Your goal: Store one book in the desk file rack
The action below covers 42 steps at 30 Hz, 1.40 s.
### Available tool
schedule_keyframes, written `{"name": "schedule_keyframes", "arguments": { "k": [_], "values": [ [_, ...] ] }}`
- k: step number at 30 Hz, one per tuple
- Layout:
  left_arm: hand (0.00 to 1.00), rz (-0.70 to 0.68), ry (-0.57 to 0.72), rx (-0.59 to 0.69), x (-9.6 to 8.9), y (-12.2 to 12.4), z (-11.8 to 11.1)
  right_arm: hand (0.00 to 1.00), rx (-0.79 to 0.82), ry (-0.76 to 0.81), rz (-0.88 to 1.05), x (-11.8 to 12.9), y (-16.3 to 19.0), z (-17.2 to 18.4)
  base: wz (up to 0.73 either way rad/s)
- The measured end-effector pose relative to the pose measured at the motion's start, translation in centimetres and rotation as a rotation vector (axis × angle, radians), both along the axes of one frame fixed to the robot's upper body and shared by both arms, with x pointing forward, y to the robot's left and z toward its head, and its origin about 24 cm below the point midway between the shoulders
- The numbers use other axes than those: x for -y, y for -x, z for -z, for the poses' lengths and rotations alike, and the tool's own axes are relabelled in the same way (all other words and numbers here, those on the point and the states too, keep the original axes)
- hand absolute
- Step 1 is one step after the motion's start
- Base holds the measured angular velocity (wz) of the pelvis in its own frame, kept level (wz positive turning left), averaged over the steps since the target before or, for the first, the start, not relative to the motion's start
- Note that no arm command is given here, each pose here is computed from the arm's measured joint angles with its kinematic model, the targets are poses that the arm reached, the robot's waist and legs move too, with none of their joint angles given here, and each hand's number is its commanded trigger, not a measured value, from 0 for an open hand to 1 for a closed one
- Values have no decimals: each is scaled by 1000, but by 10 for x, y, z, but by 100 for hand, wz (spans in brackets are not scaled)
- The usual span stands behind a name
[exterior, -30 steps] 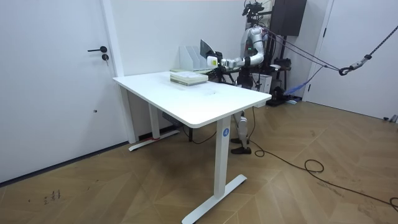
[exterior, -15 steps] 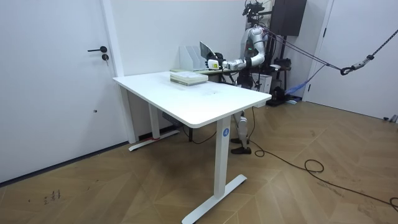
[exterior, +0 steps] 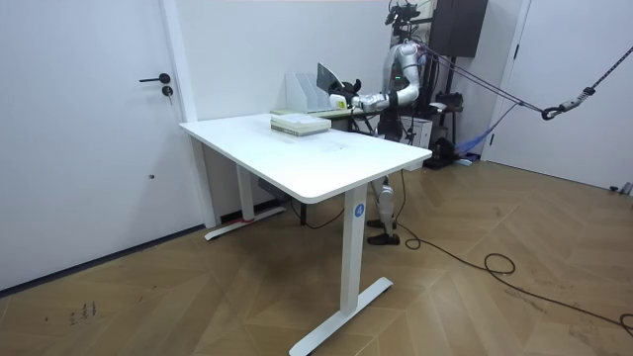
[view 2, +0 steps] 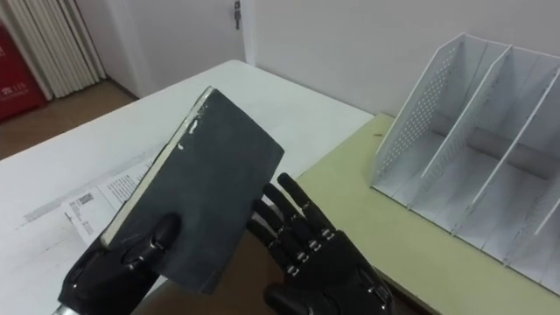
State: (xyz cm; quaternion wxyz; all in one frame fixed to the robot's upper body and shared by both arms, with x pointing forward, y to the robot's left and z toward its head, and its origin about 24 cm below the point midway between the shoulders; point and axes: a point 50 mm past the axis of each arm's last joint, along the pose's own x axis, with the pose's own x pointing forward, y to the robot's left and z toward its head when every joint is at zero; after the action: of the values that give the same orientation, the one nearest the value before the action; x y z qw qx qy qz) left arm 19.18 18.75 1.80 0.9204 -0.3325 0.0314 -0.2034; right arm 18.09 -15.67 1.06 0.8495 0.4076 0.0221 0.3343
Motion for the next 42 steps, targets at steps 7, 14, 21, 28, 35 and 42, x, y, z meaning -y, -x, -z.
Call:
{"name": "schedule_keyframes", "arguments": {
  "k": [7,14,21,28,35,42],
  "values": [
    [100,-8,74,-12,0,-1,1,0,16,-16,-25,-3,0,-6,0],
    [100,-1,146,-23,5,0,1,0,32,-19,-34,-4,-1,-10,0],
    [100,-2,147,-24,1,-1,0,0,27,-18,-38,-5,0,-9,0],
    [100,2,122,-17,-3,-7,-1,0,2,-36,-33,-6,0,-8,0],
    [100,-23,94,42,-14,-17,-14,0,12,-40,-49,-7,1,-9,-5],
    [100,-79,81,80,-28,-20,-22,0,44,-57,-89,-7,3,-10,-3]
  ]
}}
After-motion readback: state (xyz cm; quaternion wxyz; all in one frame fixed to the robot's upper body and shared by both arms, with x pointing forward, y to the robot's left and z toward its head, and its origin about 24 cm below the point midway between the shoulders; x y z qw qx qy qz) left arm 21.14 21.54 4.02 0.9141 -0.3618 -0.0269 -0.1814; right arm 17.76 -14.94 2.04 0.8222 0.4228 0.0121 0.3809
